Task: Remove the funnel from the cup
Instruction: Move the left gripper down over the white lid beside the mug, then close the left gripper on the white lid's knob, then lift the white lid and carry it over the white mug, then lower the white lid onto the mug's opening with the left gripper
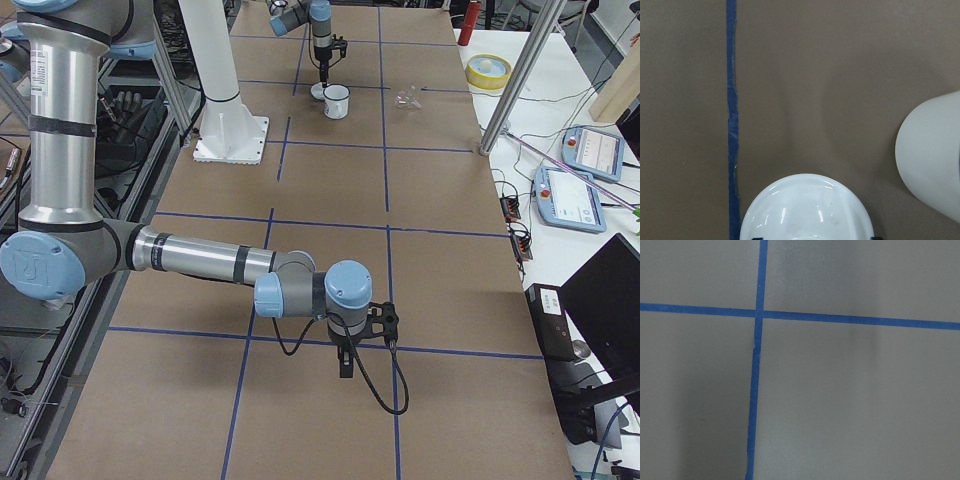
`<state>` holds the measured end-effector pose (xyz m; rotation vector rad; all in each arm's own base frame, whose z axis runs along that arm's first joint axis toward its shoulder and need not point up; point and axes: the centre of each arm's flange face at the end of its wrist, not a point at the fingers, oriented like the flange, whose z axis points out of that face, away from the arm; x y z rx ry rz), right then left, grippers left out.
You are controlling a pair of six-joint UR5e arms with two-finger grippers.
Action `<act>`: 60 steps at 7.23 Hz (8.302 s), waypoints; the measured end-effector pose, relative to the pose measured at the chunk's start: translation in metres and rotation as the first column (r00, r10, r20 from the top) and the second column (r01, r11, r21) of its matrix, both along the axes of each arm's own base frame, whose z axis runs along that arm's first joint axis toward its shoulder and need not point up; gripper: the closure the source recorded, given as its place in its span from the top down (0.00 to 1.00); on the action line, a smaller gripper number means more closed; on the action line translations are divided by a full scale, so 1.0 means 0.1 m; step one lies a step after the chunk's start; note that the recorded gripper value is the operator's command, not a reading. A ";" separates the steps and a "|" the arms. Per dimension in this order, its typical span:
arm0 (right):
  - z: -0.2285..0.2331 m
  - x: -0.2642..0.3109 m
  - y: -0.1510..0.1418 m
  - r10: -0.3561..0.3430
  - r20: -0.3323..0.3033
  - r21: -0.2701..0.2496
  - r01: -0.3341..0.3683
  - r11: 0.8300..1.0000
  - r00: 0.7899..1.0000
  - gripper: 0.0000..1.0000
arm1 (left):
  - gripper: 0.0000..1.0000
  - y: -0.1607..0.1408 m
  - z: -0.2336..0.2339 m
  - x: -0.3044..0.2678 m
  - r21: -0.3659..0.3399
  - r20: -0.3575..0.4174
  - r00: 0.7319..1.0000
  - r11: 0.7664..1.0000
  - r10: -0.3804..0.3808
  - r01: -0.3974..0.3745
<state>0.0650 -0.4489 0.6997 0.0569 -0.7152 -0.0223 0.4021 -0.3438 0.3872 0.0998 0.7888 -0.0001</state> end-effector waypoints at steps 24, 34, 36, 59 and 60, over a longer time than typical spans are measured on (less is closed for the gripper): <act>0.00 0.00 0.00 0.000 0.000 0.000 0.000 1.000 1.000 1.00 | 0.00 0.08 0.06 0.01 -0.011 0.007 1.000 1.000 0.018 -0.018; 0.00 0.00 0.00 0.000 0.000 0.000 0.000 1.000 1.000 1.00 | 0.00 -0.49 -1.71 -0.31 -0.089 -0.046 0.994 0.992 -0.099 0.095; 0.00 0.00 0.00 0.000 0.000 0.000 0.000 1.000 1.000 1.00 | 0.00 -0.53 -1.69 -0.05 -0.123 -0.023 0.995 0.988 -0.098 0.094; 0.00 0.00 0.00 0.000 0.000 0.000 0.000 1.000 1.000 1.00 | 0.82 -0.57 -1.54 0.26 -0.145 0.019 0.997 0.987 -0.074 0.076; 0.00 0.00 0.00 0.000 0.000 0.000 0.000 1.000 1.000 1.00 | 1.00 -0.57 -1.54 0.25 -0.145 0.019 0.997 0.987 -0.074 0.076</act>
